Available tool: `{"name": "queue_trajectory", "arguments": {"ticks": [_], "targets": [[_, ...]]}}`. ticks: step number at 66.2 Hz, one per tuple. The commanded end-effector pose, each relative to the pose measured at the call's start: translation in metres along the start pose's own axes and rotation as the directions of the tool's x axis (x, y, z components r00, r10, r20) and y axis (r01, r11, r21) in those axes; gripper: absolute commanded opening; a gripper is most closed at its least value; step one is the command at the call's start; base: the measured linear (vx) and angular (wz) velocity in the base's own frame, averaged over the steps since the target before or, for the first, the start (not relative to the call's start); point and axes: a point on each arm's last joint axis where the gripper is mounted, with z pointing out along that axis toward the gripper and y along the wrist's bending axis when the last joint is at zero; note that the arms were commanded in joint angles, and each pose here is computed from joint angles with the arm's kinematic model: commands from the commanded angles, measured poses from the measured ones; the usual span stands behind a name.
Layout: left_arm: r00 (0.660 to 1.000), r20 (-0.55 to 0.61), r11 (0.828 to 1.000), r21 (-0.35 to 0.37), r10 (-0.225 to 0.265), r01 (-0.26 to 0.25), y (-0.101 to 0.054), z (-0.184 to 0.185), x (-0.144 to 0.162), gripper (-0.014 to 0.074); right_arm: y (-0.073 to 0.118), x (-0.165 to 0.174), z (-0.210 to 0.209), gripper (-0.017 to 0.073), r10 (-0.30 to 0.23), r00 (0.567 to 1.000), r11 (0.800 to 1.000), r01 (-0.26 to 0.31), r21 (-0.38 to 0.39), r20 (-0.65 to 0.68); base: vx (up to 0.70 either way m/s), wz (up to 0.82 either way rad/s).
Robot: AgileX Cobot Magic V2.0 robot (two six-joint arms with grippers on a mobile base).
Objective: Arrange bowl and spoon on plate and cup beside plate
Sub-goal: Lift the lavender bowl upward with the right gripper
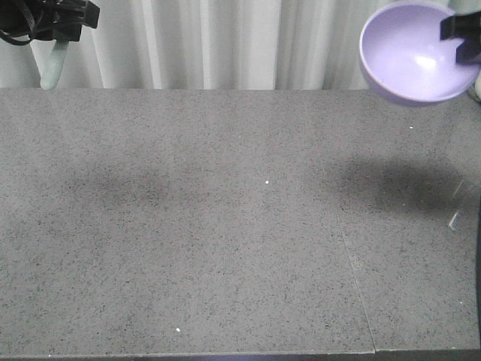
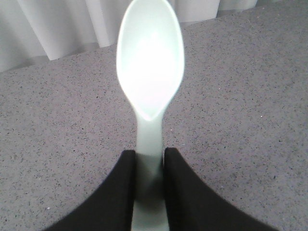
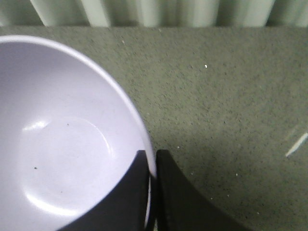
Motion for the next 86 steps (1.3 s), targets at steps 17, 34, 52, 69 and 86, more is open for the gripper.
{"name": "queue_trajectory", "arguments": {"ticks": [17, 34, 52, 69, 86], "targets": [[0.99, 0.142, 1.0, 0.01, -0.001, -0.001, -0.003, -0.03, -0.013, -0.0006, 0.01, -0.013, -0.061, -0.0006, -0.04, 0.976, 0.999, 0.039, 0.009, 0.212, 0.0, 0.0], [0.99, 0.138, 1.0, 0.01, -0.001, -0.001, -0.003, -0.03, -0.013, -0.0006, 0.01, -0.012, -0.061, -0.0006, -0.044, 0.98, 0.999, 0.042, 0.015, 0.194, 0.0, 0.0], [0.99, 0.138, 1.0, 0.01, -0.001, -0.001, -0.003, -0.03, -0.013, -0.0006, 0.01, -0.012, -0.061, -0.0006, -0.041, 0.98, 0.999, 0.039, 0.014, 0.194, 0.0, 0.0], [0.99, 0.138, 1.0, 0.01, -0.001, -0.001, -0.003, -0.03, -0.013, -0.0006, 0.01, -0.012, -0.061, -0.0006, -0.04, 0.98, 0.999, 0.038, 0.013, 0.194, 0.0, 0.0], [0.99, 0.138, 1.0, 0.01, -0.001, -0.001, -0.003, -0.03, -0.013, -0.0006, 0.01, -0.012, -0.061, -0.0006, -0.037, 0.98, 0.999, 0.035, 0.013, 0.194, 0.0, 0.0]]}}
